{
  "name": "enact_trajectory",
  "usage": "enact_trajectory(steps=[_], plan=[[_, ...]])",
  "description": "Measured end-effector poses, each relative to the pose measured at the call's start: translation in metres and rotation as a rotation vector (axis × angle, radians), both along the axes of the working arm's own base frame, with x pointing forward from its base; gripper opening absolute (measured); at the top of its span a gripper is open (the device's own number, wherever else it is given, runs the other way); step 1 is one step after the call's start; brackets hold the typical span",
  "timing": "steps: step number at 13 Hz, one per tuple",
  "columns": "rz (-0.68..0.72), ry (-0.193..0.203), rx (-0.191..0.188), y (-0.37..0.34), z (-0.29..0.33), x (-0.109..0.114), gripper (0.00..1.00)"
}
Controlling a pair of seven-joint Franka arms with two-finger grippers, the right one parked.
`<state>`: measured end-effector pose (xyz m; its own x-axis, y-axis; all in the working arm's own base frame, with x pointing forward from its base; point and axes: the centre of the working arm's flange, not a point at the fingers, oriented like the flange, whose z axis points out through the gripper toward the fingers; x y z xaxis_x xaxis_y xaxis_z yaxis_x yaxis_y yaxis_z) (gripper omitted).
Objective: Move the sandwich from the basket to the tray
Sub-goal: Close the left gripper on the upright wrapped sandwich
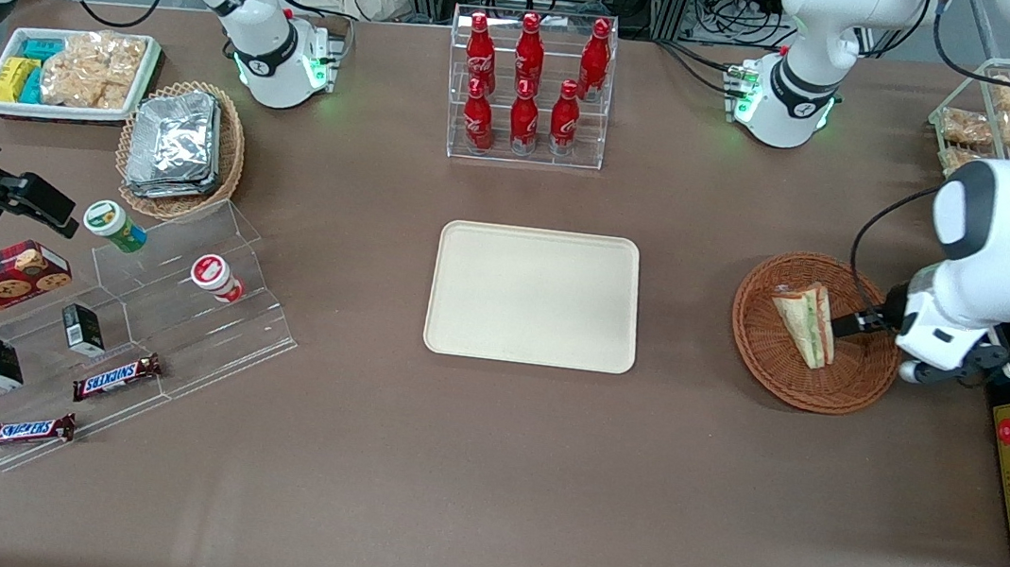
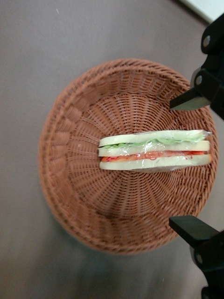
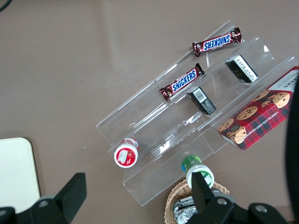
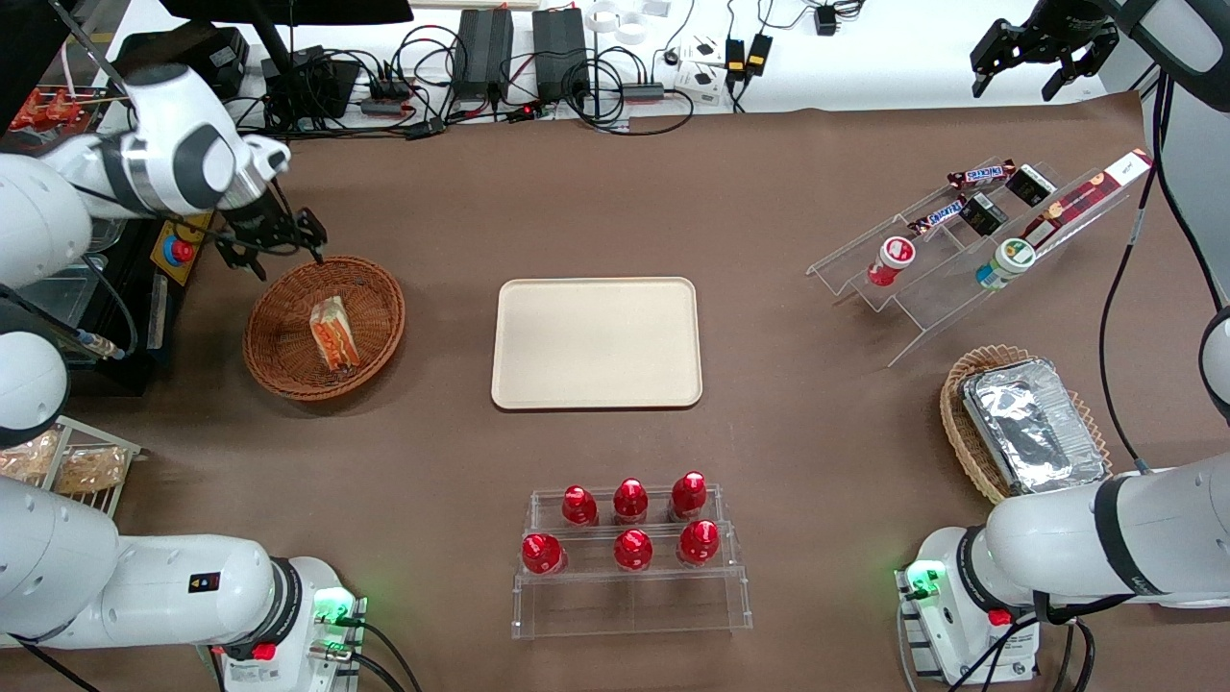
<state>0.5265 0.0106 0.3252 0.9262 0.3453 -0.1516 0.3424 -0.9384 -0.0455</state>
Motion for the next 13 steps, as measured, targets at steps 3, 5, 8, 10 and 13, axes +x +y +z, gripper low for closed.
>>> enact_trajectory(steps=[3, 5, 8, 10, 13], plan=[[0.000, 0.038, 0.007, -0.020, -0.022, -0.005, 1.00], [-0.006, 0.046, 0.008, -0.024, -0.038, -0.009, 1.00], [-0.005, 0.044, 0.009, -0.024, -0.068, -0.020, 0.99], [-0.005, 0.050, 0.010, -0.023, -0.086, -0.027, 0.98], [-0.005, 0.059, 0.011, -0.023, -0.095, -0.030, 0.98]])
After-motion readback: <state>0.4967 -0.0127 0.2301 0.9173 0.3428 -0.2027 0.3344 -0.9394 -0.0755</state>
